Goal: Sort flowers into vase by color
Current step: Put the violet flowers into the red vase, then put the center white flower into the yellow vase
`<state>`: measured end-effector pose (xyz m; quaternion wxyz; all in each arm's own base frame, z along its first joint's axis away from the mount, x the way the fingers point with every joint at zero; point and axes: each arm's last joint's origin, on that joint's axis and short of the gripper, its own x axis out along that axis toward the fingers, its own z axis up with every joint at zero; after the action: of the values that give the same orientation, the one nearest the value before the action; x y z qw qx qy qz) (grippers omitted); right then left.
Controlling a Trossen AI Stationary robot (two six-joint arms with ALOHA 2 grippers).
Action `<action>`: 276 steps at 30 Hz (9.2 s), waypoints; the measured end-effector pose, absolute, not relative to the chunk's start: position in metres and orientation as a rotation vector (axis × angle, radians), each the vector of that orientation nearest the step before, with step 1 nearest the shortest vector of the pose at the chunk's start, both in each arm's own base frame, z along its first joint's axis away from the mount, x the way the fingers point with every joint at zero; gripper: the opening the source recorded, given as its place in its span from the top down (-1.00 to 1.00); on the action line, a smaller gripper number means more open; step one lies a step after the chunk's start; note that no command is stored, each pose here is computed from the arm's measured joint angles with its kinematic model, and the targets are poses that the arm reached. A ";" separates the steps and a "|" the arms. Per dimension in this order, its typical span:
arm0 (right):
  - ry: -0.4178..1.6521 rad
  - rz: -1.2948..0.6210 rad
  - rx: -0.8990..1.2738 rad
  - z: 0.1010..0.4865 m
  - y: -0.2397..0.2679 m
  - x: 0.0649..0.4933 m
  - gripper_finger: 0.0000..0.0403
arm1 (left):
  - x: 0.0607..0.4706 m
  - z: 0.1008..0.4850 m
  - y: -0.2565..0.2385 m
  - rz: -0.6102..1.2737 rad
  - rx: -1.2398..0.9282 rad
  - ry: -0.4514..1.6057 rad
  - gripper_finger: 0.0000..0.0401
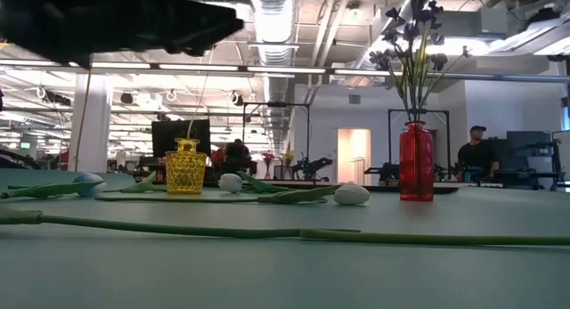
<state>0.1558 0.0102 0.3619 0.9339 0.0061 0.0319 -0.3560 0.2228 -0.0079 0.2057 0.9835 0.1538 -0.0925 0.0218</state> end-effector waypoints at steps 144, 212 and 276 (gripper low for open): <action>0.775 -0.842 0.015 0.279 -0.019 0.219 -0.21 | 0.215 0.197 -0.007 0.045 0.278 -0.166 -0.20; 0.888 -0.119 0.241 0.255 0.086 0.209 -0.62 | 0.234 0.183 -0.027 0.023 -0.019 0.200 -0.19; 0.776 0.186 -0.148 0.219 0.110 0.200 -0.56 | 0.303 0.102 -0.005 0.195 -0.156 0.791 0.30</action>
<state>0.2003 0.1099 0.2190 0.9188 -0.0718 0.3773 0.0905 0.3032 -0.0048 0.1018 0.9152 -0.0756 0.3844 0.0948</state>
